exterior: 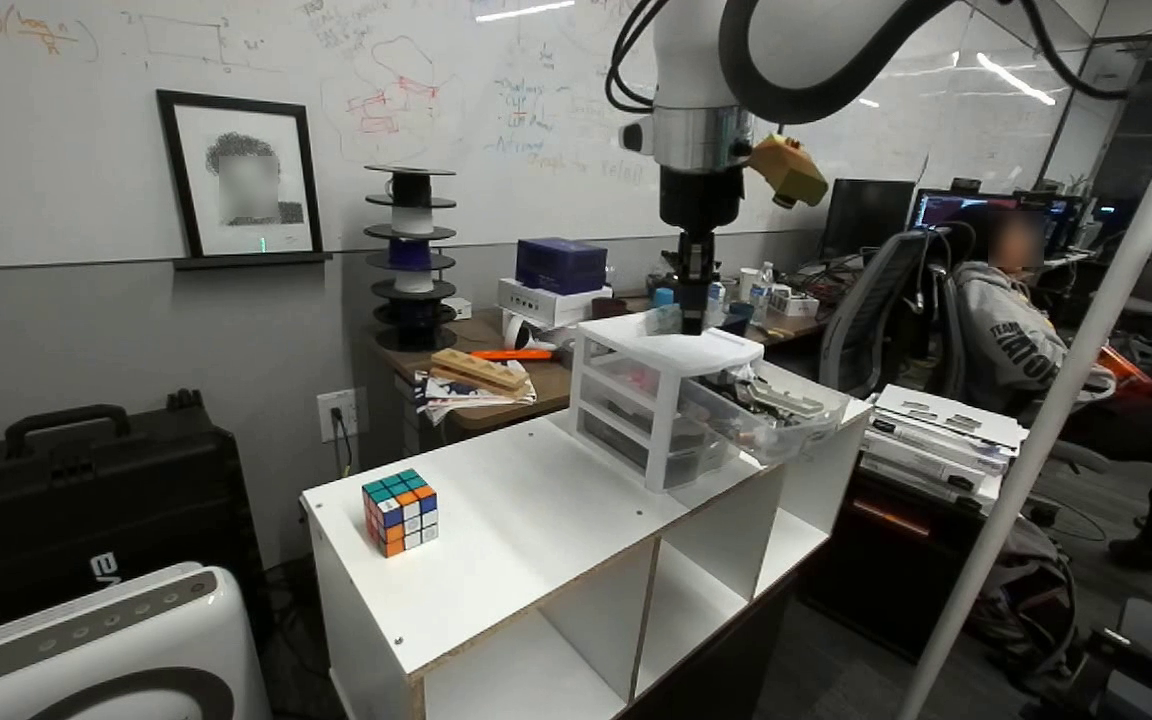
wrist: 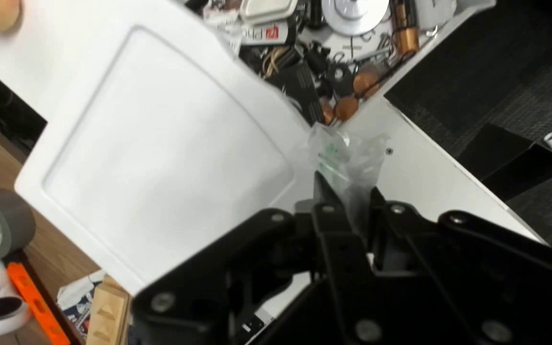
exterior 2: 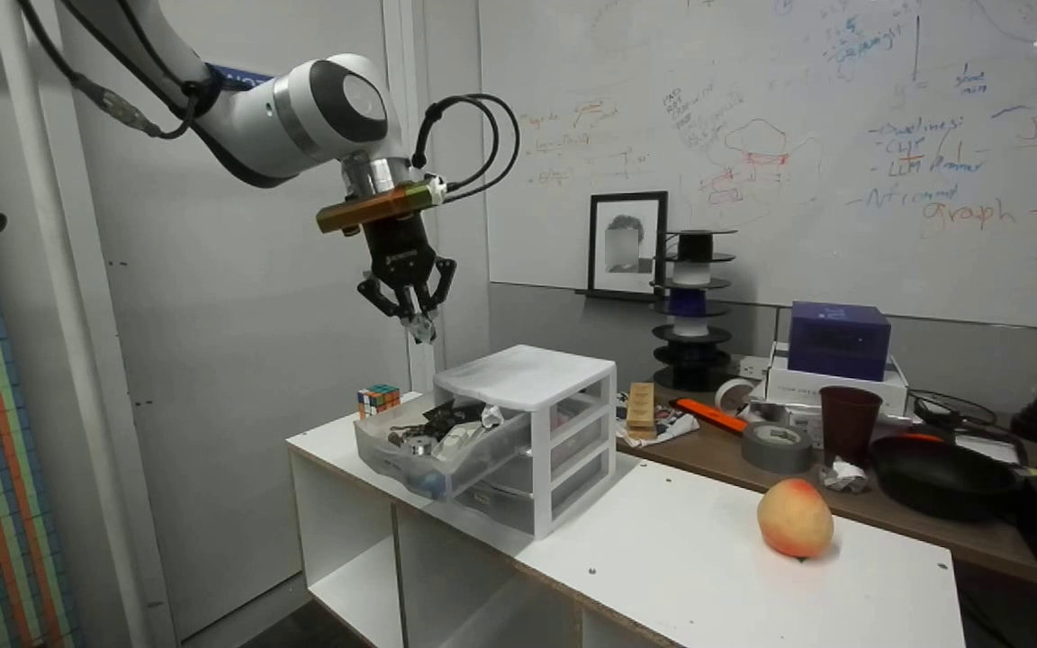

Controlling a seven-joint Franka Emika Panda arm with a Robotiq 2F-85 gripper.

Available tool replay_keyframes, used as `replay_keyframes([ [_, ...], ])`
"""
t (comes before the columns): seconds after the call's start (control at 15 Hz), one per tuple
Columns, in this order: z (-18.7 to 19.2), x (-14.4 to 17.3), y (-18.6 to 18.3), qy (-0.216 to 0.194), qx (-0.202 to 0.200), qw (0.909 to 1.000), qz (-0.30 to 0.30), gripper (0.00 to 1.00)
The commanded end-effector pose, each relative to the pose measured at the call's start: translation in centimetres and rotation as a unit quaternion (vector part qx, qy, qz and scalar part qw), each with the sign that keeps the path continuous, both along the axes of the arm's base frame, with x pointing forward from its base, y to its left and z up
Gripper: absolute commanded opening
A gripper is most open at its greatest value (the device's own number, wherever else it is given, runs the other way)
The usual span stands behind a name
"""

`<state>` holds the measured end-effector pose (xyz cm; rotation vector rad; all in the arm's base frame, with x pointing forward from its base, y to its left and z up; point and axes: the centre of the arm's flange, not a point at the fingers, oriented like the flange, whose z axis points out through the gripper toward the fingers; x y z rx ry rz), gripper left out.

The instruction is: Put the electricity extension and the transparent package in the upper drawer, and close it

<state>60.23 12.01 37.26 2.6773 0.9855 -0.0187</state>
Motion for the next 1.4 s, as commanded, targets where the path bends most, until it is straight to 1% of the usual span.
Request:
replay_keyframes([
  [0.0,0.5,-4.5,-2.6,0.009,-0.011,0.9992,-0.036,0.16],
  [0.13,0.0,-5.8,-4.1,0.019,-0.016,0.9980,-0.059,0.16],
  [0.2,-0.2,-6.3,-4.8,0.023,-0.017,0.9973,-0.068,0.14],
  [0.53,-1.9,-8.2,-8.5,0.033,-0.030,0.9920,-0.118,0.15],
  [0.67,-2.8,-7.9,-9.5,0.008,-0.023,0.9926,-0.119,0.14],
  [0.8,-3.9,-7.2,-10.1,-0.010,-0.004,0.9928,-0.119,0.15],
  [0.87,-4.1,-7.5,-10.2,-0.018,0.008,0.9930,-0.116,0.15],
  [0.93,-4.4,-8.6,-10.5,-0.029,0.021,0.9932,-0.111,0.15],
  [1.0,-4.7,-8.5,-10.4,-0.036,0.027,0.9931,-0.108,0.15],
  [1.33,-6.1,-9.2,-10.3,-0.060,0.047,0.9932,-0.088,0.15],
])
